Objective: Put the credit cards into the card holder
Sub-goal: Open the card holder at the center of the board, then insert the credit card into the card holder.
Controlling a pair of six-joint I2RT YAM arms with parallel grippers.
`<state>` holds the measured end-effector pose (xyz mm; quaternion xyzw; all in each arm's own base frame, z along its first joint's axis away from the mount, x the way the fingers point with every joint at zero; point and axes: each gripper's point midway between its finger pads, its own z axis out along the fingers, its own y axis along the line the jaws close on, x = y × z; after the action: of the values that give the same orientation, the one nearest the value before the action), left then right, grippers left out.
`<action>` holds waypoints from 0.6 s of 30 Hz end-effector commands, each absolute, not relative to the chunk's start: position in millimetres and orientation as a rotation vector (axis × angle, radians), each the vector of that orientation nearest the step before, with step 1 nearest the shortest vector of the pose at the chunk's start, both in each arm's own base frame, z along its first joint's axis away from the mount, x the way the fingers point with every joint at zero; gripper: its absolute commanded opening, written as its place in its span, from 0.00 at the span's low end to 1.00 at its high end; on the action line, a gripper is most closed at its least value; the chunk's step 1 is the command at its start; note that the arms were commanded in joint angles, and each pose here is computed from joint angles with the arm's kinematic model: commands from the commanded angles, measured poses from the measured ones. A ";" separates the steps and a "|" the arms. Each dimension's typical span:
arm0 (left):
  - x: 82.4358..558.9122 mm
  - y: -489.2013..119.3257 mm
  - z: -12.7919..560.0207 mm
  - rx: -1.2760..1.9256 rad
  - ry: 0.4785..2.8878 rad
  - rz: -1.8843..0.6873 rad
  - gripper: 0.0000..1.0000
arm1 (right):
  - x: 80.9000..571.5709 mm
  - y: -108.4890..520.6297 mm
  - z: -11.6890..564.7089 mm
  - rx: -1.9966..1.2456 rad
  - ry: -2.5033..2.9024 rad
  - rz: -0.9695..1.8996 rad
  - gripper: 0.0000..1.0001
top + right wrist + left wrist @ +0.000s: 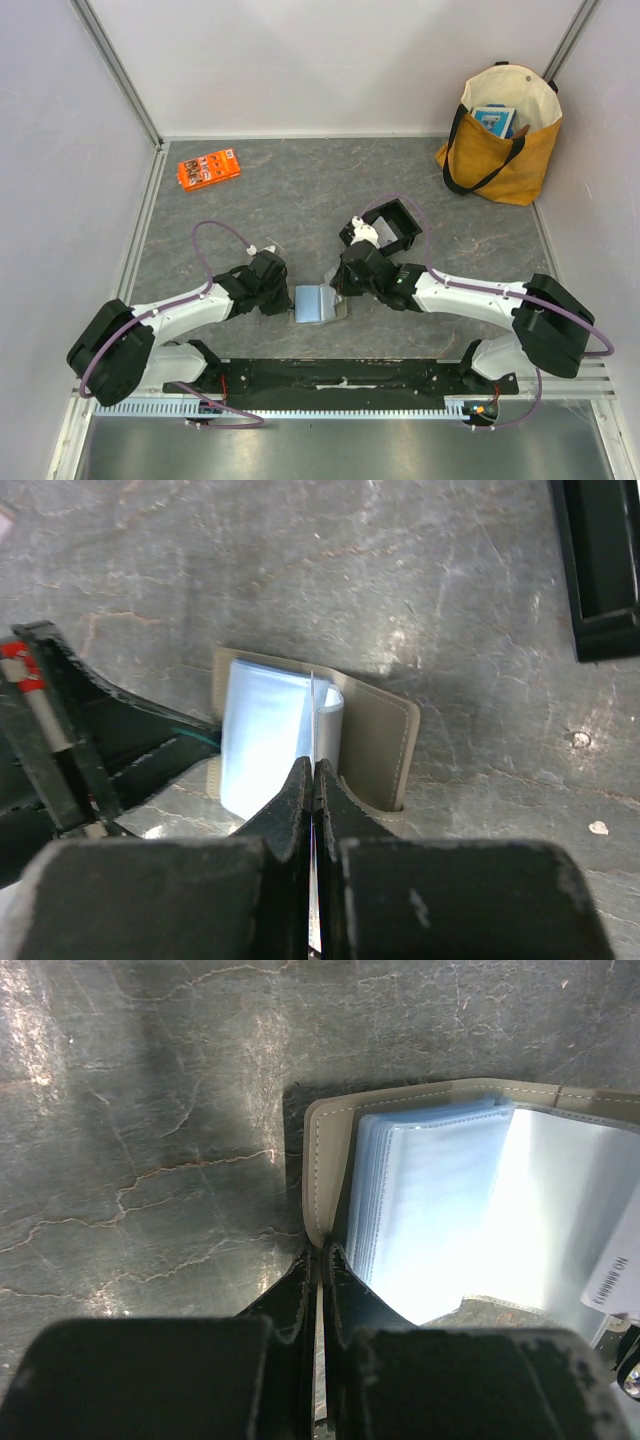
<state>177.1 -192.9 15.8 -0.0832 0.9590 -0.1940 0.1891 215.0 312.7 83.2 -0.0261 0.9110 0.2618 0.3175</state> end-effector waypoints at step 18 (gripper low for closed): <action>177.0 -194.4 17.1 -0.174 2.692 -0.559 0.02 | 210.0 349.2 68.7 -0.106 2.458 0.841 0.00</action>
<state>176.9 -193.9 18.1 -0.0751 0.9583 -0.1983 0.1916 214.8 332.6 70.0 -0.0786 0.9234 0.2502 0.2803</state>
